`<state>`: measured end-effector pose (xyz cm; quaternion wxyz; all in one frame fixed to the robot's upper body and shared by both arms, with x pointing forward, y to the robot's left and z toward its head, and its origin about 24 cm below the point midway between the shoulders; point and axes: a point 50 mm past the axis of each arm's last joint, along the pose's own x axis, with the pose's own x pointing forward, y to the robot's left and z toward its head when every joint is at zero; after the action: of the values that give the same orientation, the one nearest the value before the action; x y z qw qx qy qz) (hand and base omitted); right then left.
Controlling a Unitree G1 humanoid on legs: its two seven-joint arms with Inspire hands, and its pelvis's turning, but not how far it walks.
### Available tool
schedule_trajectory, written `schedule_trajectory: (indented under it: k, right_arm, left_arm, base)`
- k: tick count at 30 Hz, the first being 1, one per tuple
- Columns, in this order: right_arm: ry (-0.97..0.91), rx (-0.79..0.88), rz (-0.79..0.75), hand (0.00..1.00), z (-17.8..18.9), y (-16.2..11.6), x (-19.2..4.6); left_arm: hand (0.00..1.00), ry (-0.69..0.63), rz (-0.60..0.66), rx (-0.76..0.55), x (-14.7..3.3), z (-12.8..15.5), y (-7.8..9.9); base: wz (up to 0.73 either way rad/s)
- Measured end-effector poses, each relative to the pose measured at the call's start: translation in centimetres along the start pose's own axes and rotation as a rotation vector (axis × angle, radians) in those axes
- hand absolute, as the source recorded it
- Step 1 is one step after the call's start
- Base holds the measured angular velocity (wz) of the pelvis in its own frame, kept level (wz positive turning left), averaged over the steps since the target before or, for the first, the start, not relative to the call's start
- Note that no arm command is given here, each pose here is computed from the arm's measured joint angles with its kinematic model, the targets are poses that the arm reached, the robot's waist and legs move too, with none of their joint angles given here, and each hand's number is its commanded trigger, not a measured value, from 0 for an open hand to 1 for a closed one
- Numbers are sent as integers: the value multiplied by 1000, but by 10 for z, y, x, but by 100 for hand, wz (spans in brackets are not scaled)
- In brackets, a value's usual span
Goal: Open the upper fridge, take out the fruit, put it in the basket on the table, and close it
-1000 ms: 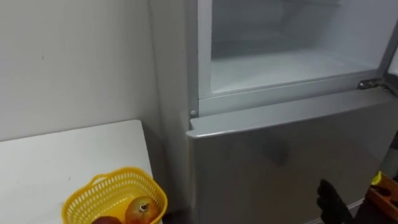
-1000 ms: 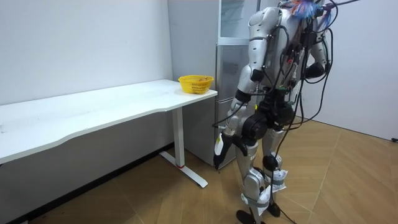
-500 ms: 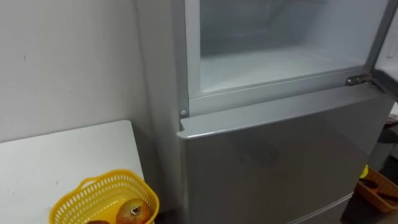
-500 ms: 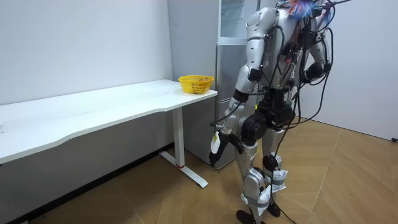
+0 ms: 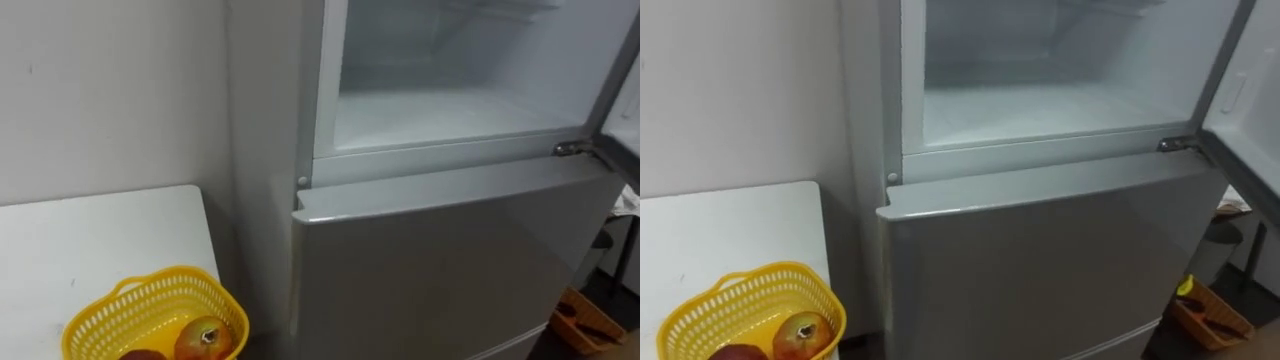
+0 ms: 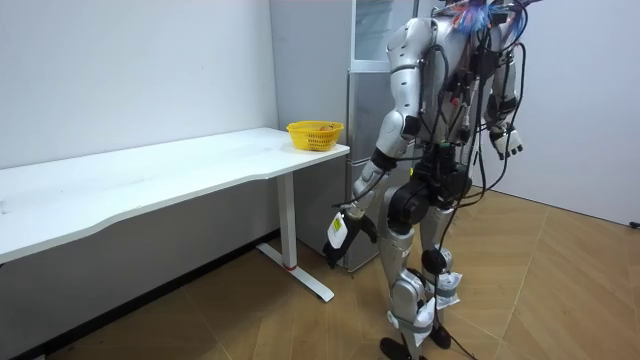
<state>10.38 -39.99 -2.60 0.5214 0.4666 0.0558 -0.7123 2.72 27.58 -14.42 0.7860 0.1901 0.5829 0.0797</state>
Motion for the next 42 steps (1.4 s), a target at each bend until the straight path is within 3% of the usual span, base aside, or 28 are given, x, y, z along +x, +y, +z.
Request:
schedule_trajectory:
  k: [7, 12, 18, 31, 42]
  right_arm:
    - [40, 161, 77, 0, 10, 34, -12]
    - [-9, 279, 298, 0, 34, 80, -39]
    - [-17, 368, 467, 0, 47, 107, -56]
    - [-84, 372, 880, 0, 57, 129, -85]
    - [-32, 128, 1338, 0, 27, 145, -115]
  left_arm:
    - [0, -4, -2, -18, 1, 4, 4]
    - [0, -5, 0, -64, -1, -4, 7]
    - [0, 8, 0, -79, -1, -9, 7]
    - [0, 57, -13, -58, -2, -22, 2]
    - [0, 99, -48, -55, -3, -31, -2]
  base:
    - [0]
    - [2]
    - [2]
    - [1]
    - [0]
